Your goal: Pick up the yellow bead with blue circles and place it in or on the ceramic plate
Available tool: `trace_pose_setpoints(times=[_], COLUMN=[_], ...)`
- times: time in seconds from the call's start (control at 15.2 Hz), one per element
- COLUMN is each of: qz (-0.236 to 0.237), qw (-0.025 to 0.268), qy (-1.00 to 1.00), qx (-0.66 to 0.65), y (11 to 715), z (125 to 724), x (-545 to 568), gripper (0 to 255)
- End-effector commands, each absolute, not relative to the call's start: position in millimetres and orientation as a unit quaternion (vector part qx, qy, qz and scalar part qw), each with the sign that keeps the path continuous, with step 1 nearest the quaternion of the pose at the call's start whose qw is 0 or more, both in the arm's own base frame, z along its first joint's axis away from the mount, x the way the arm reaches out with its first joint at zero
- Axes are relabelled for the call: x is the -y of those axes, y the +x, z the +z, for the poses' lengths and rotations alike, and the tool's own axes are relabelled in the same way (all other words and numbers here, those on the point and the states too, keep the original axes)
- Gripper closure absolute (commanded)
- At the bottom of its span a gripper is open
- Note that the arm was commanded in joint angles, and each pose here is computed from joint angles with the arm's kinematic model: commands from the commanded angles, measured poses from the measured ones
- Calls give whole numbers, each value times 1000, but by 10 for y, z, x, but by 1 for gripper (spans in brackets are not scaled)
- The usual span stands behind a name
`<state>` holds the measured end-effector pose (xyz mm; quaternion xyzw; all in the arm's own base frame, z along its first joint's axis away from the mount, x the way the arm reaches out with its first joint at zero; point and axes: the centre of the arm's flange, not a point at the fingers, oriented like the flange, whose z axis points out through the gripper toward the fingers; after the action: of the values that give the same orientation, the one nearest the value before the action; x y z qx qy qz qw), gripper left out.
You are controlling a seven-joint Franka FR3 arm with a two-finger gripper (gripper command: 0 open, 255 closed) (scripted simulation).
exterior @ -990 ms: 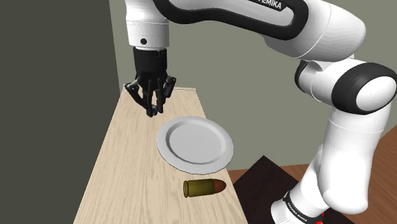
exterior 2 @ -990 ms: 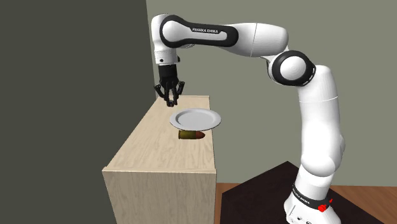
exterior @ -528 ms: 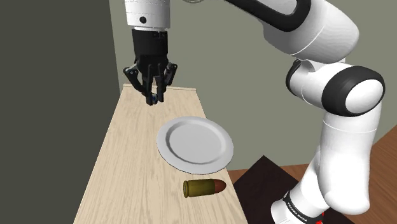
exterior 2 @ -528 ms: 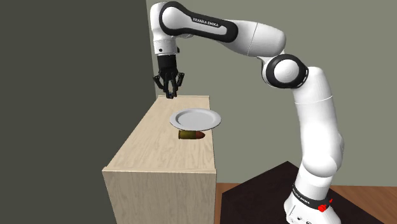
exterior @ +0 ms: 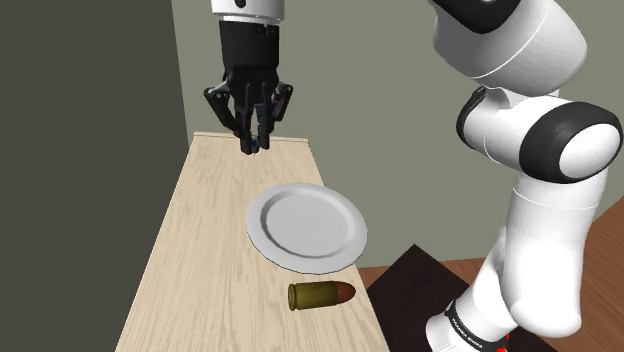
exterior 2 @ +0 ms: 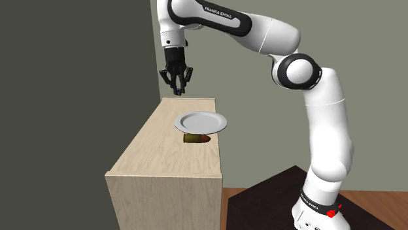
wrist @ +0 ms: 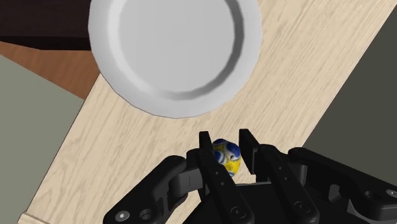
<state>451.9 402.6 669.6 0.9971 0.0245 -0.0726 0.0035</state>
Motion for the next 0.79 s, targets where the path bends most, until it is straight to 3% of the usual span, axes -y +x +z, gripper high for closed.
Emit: trace_pose_setpoints(times=[0.0, 0.46, 0.59, 0.66, 0.73], qz=[-73, -73, -72, -72, -70], qw=[4, 4, 4, 4, -1], qy=[997, 997, 997, 997, 995], qx=[-24, -24, -24, -24, -70], y=[4254, 3321, 3394, 3394, 3466], z=[6688, 6765, 6730, 6730, 6654], x=[-3924, -3601, -3630, -3630, -3552], gripper=[255, 255, 255, 0, 0])
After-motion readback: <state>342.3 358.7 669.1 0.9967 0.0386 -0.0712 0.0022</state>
